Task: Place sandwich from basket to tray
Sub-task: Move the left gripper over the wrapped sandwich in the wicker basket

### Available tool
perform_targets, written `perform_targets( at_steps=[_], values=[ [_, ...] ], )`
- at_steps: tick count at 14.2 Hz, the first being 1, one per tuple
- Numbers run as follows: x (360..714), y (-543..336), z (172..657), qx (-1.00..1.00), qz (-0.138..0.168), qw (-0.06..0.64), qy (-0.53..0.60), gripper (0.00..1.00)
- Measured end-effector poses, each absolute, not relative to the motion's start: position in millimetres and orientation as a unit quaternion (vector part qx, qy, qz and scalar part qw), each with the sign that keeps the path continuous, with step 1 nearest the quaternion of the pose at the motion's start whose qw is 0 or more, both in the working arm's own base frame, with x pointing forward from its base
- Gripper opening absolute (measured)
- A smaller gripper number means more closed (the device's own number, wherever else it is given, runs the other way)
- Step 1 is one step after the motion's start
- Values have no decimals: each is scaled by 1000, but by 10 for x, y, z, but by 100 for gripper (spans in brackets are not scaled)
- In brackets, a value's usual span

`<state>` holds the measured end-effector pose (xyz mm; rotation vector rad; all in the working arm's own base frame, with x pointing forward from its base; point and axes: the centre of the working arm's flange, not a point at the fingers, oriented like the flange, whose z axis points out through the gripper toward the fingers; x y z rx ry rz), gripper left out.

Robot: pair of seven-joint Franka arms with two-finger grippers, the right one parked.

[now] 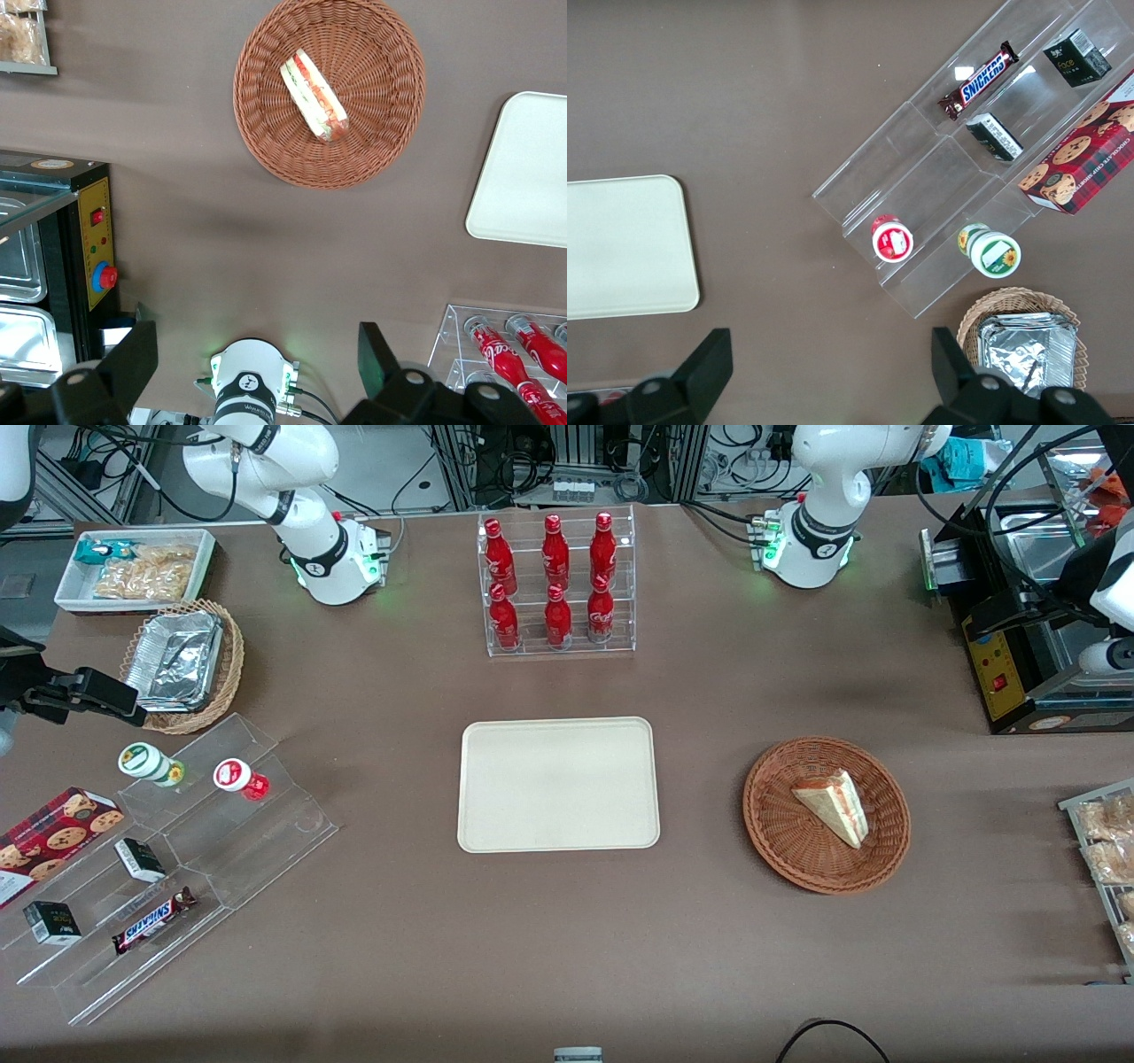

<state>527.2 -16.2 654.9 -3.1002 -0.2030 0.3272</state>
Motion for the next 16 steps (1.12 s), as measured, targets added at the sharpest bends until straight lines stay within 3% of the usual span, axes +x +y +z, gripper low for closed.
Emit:
perform_targets(
  at_steps=[3,5,7,9,13,16],
  values=[
    [5279,-183,6489,-992,111,9,-63,100],
    [5321,-185,6284,-989,134,11,-62,100],
    [5422,-172,5861,-983,172,12,-62,100],
    [5562,-156,5297,-980,188,11,-63,100],
    [5690,-156,4045,-988,139,5,-74,100],
    [5646,-175,3621,-981,98,10,-166,100]
  ],
)
